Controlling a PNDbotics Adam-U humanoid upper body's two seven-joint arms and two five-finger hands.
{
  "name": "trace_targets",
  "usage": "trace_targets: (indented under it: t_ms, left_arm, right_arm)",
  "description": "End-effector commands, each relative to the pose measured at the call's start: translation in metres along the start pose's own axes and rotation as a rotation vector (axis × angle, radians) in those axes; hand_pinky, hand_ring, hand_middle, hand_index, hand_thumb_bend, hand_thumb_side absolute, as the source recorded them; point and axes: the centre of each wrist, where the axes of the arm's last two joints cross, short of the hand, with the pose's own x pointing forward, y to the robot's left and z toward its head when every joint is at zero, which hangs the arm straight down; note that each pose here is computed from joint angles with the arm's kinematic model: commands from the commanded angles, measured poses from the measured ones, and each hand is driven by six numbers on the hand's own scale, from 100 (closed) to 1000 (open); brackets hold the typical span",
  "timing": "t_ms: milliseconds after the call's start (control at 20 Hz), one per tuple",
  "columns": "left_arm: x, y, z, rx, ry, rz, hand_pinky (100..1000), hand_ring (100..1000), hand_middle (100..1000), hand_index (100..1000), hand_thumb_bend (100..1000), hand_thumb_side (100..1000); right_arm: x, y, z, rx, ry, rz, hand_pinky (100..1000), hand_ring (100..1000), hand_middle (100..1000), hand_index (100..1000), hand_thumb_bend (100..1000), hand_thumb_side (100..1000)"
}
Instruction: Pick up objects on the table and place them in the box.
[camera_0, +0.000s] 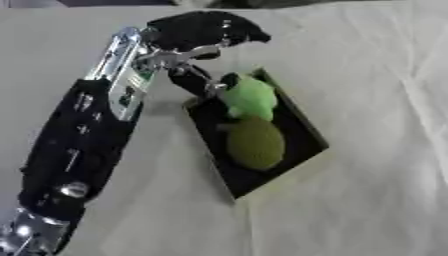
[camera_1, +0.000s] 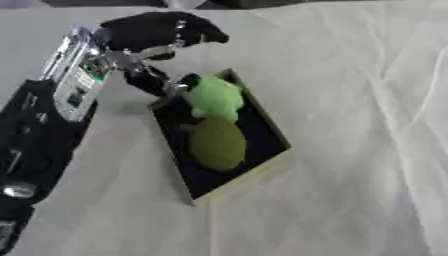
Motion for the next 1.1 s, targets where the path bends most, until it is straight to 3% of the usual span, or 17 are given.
trace_targets:
  t_ms: [50, 500, 600, 650, 750, 1100]
  left_arm:
    - [-0.010, 0.031, 0.021, -0.145, -0.130, -0.086, 957, 938, 862, 994, 100, 167]
    - [-0.016, 0.070, 0.052, -0.038, -0.113, 0.018, 925, 908, 822, 970, 100, 175]
    - [-0.019, 0.077, 0.065, 0.060, -0.068, 0.059, 901, 874, 791, 946, 100, 245]
    - [-0.020, 0.080, 0.072, 0.122, -0.044, 0.085, 898, 857, 777, 933, 100, 350]
    - [-0.023, 0.084, 0.086, 0.250, -0.001, 0.133, 885, 828, 756, 906, 100, 434]
    - [-0.019, 0.095, 0.144, 0.614, 0.070, 0.169, 851, 788, 725, 882, 100, 628]
  right_arm:
    - [0.008, -0.005, -0.004, -0.001, -0.028, 0.023, 893, 854, 627, 766, 100, 528]
    - [0.008, -0.005, -0.005, -0.001, -0.029, 0.025, 893, 854, 627, 766, 100, 528]
    - [0.008, -0.006, -0.005, -0.004, -0.031, 0.027, 893, 854, 628, 766, 100, 528]
    - [0.008, -0.006, -0.005, -0.006, -0.033, 0.028, 893, 854, 628, 766, 100, 528]
    - [0.009, -0.006, -0.006, -0.009, -0.039, 0.029, 893, 854, 629, 767, 100, 528]
    - [0.011, -0.008, -0.009, -0.027, -0.066, 0.033, 893, 853, 631, 767, 100, 528]
